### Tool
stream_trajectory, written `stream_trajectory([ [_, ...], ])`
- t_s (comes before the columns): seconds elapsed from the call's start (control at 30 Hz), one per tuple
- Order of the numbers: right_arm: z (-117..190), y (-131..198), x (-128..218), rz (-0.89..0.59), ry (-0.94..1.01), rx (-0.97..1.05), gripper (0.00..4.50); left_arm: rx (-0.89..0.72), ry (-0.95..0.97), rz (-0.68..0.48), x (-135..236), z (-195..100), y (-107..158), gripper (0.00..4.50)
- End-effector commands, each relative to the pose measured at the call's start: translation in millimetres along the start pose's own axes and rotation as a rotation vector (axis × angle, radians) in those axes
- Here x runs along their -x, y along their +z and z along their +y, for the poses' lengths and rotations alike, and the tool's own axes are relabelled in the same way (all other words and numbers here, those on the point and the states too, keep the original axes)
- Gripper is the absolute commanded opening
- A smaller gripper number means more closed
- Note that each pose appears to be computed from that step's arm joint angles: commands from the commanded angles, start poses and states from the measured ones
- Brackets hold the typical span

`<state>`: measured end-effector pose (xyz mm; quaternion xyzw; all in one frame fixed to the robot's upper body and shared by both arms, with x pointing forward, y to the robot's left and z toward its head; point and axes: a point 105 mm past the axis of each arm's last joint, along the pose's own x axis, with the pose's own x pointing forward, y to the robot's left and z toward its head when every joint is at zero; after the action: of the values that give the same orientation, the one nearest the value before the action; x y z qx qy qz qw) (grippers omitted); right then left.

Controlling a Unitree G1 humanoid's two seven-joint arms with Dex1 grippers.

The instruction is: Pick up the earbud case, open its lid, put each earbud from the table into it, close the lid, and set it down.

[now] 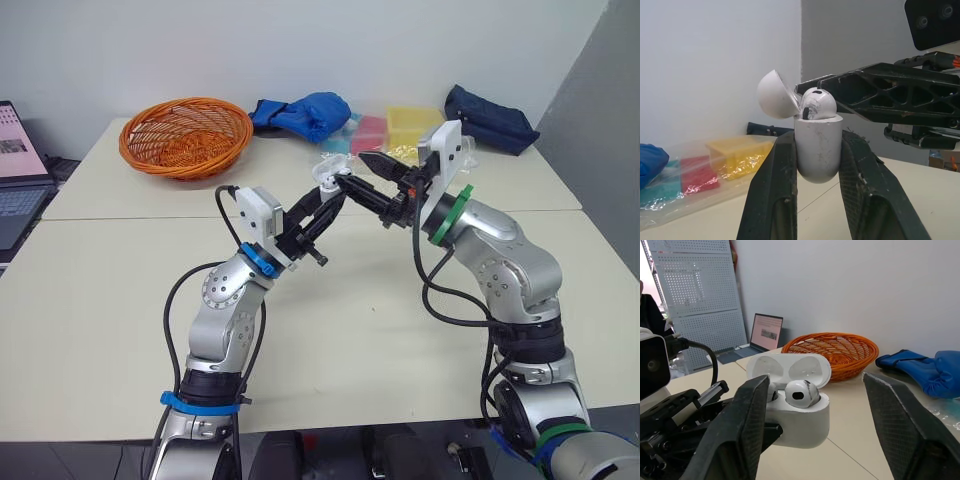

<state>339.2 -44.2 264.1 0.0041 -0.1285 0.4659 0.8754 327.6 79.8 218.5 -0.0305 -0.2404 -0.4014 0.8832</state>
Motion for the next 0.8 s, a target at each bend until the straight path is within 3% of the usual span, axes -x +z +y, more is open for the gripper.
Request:
stream_trajectory([
  [0.03, -4, 33, 13, -0.079, 0.032, 0.046, 3.11, -0.027, -0.034, -0.048, -5, -6, 15, 0.75],
  [0.33, -34, 55, 45, 0.075, 0.110, 0.116, 3.11, -0.035, -0.072, -0.037, -5, -6, 13, 0.75],
  [0.47, -49, 47, 47, 0.174, 0.133, 0.119, 2.19, -0.040, -0.087, -0.035, -5, -5, 10, 0.75],
  [0.6, -74, 27, 30, 0.289, 0.044, 0.172, 0.63, -0.038, -0.168, -0.040, -6, -22, 8, 0.75],
  [0.67, -73, 26, 20, 0.274, 0.049, 0.178, 0.04, -0.023, -0.173, -0.032, -6, -24, 6, 0.75],
  [0.8, -60, 31, -2, 0.266, 0.083, 0.194, 0.04, -0.018, -0.192, -0.015, -4, -28, 4, 0.75],
])
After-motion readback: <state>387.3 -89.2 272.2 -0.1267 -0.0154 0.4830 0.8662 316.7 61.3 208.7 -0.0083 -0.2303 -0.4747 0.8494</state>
